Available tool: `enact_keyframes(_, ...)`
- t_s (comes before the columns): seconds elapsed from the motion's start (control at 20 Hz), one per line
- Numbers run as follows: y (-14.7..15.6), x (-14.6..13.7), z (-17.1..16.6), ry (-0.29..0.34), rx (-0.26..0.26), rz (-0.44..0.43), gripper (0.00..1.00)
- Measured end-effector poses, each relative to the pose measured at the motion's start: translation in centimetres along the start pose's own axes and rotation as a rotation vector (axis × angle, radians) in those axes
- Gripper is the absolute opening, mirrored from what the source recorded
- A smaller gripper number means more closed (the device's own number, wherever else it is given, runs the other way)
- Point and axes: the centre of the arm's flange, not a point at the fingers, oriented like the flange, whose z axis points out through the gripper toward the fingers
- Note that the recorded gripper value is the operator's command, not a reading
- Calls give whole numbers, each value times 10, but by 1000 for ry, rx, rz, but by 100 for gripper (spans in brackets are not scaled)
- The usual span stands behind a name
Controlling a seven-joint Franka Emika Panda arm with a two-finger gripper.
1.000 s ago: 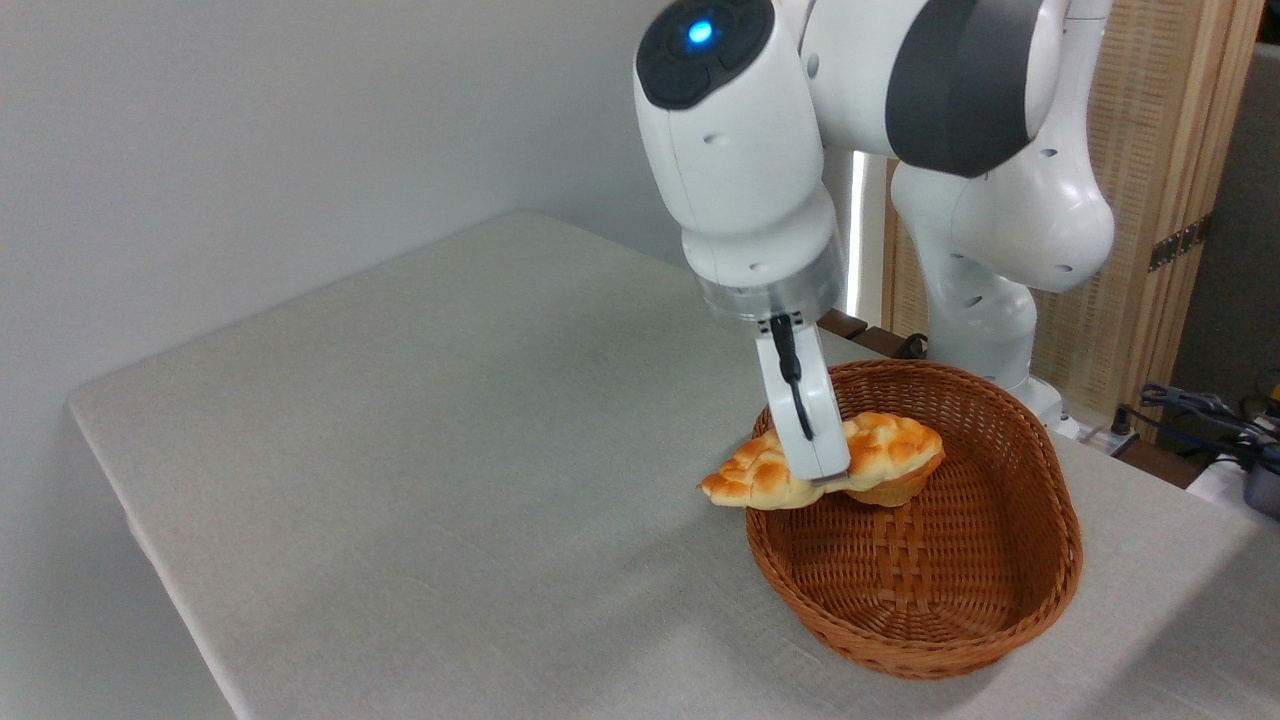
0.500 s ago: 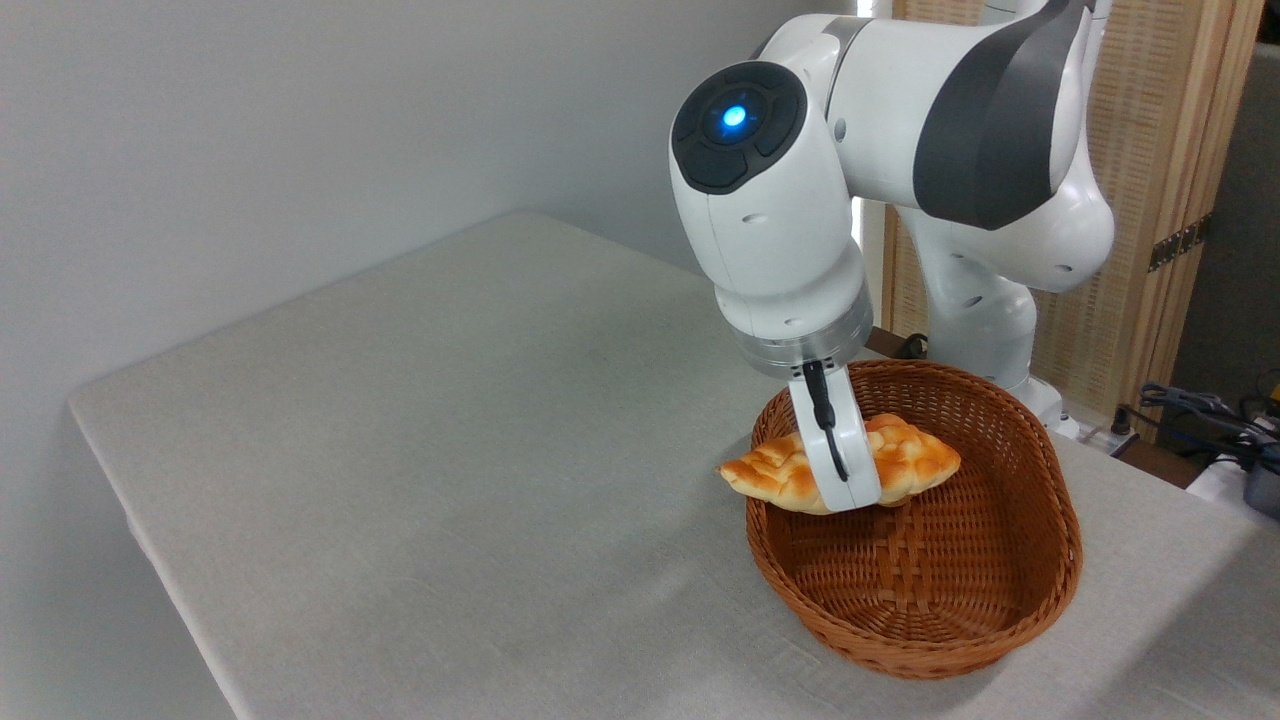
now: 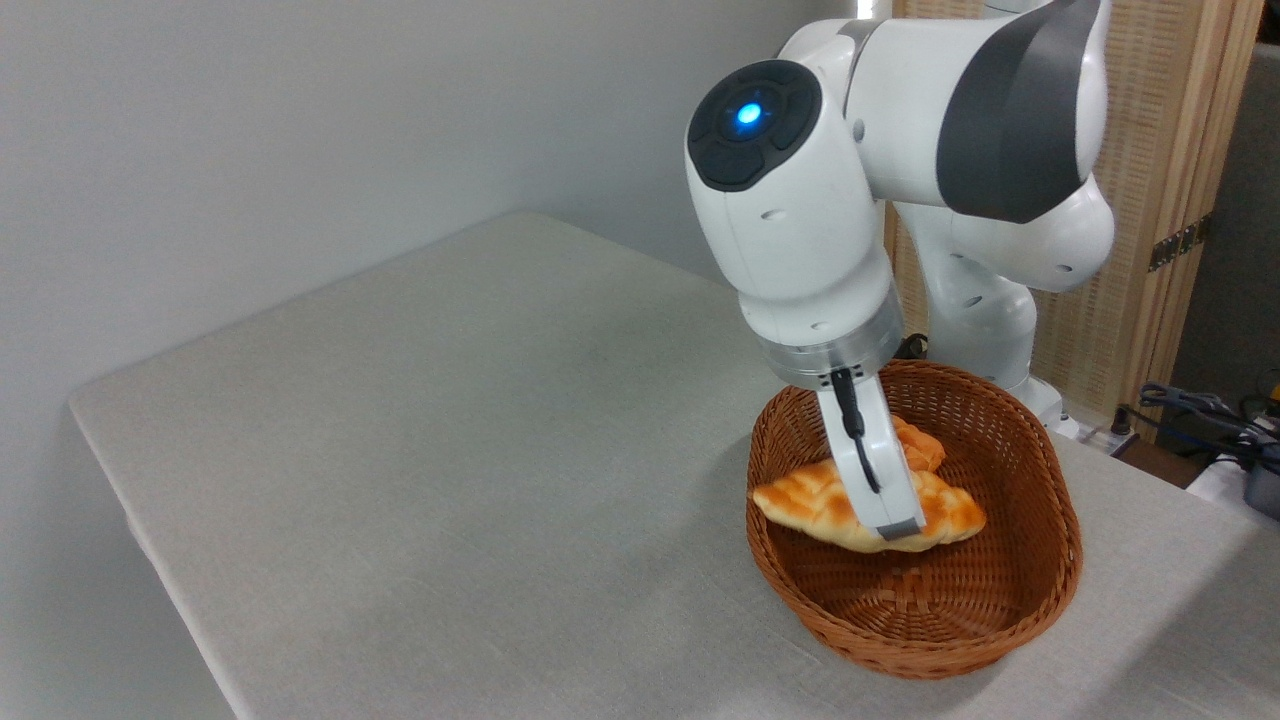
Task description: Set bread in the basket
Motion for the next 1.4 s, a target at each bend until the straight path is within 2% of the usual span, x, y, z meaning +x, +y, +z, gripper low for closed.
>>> enact_keyframes(0.25, 1, -6, 0, 6, 2, 1, 100)
enact_keyframes(0.35, 1, -6, -7, 5, 18, 1, 100)
enact_keyframes(0.45, 1, -1, -24, 38, 60, 1, 100)
enact_keyframes(0.6, 4, 11, -61, 124, 146, -24, 100)
enact_keyframes(0.75, 7, 48, -102, 149, 219, -119, 100)
enact_keyframes(1.05, 11, 151, -158, 136, 306, -358, 100)
enact_keyframes(1.25, -6, 190, -174, 144, 339, -513, 100)
enact_keyframes(1.4, -22, 209, -180, 173, 384, -591, 100)
